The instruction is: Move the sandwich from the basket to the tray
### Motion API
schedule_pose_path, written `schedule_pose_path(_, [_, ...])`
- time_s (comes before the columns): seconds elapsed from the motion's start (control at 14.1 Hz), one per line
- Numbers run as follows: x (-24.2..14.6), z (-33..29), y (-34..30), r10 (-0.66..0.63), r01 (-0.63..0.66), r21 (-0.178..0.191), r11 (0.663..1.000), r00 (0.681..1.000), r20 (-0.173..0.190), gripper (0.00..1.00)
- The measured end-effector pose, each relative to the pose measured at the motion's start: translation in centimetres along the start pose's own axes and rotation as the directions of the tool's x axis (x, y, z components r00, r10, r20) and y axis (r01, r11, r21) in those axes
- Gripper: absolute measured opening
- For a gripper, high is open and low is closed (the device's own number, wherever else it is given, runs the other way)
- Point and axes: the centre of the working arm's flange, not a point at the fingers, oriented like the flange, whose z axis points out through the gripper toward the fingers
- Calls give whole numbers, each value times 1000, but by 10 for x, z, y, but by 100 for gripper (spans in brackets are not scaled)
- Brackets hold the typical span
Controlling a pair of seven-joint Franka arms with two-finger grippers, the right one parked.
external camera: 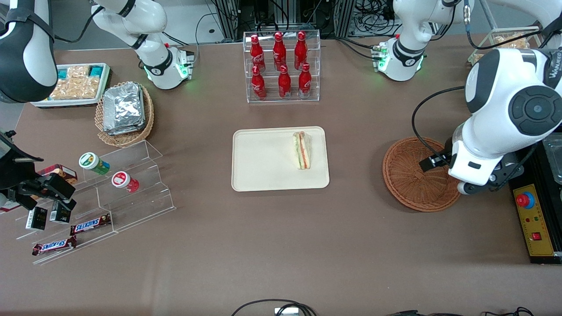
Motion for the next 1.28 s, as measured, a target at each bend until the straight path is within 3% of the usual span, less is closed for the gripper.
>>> schedule_pose_path(0.28, [12,-17,-57,41,-41,-29,999,999,-13,100])
schedule_pose_path(0.64, [-10,-55,-121,210,-214,-62,975,975,-66,100])
schedule_pose_path(0.99, [-45,-80,-137,331,-341,-80,937,936,-115,100])
schedule_pose_path(1.28, [-58,-84,-122,370,-380,-80,921,921,-120,100])
